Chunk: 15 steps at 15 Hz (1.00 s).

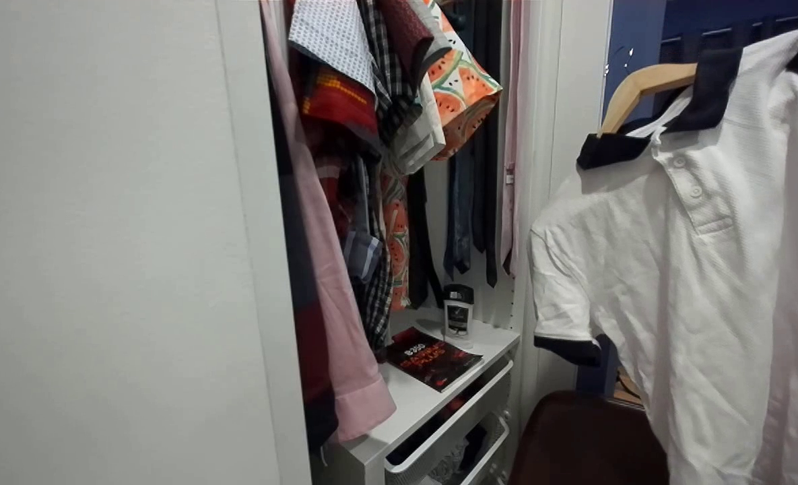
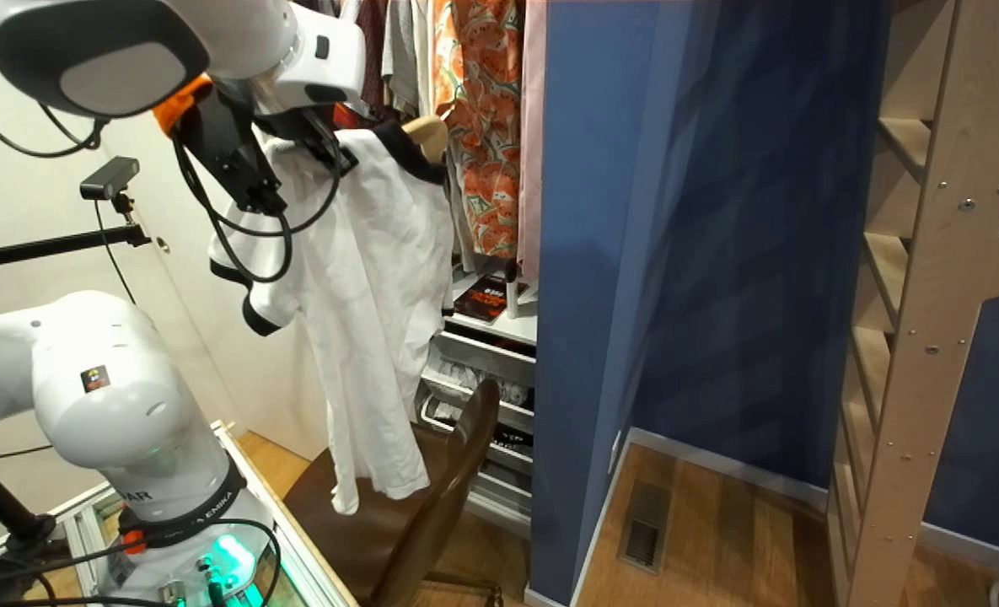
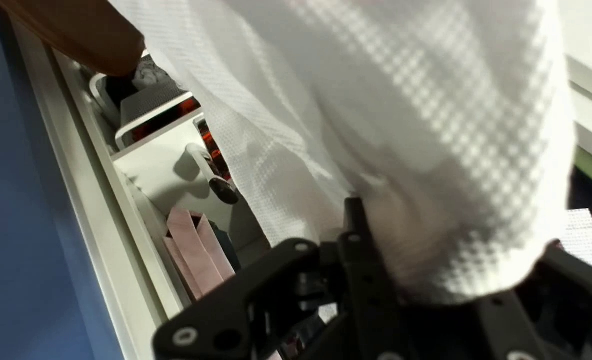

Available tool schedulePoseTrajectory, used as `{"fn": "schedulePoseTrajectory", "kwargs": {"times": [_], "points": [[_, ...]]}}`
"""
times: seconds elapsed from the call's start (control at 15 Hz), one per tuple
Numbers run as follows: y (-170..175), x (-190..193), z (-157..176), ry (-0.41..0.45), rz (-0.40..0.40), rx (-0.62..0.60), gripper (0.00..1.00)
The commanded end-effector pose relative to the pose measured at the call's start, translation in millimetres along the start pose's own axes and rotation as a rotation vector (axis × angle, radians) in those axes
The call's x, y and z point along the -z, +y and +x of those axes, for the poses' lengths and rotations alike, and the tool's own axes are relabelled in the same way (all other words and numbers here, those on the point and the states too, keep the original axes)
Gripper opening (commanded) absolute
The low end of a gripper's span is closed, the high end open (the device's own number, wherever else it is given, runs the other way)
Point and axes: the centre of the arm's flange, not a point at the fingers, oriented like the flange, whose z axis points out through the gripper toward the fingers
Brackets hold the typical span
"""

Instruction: Remove the hang wire with white shirt and put it on the chair

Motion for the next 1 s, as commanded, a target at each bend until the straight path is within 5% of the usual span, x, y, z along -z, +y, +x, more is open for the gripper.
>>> {"fn": "schedulePoseTrajectory", "kwargs": {"times": [0.0,0.67,0.93], "points": [[17,-11,-9,-0.01,0.036,-0.024,0.02],[60,-66,-32,-0.041,0.088,-0.069,0.02],[64,-82,-23,-0.024,0.037,-0.024,0.02]]}}
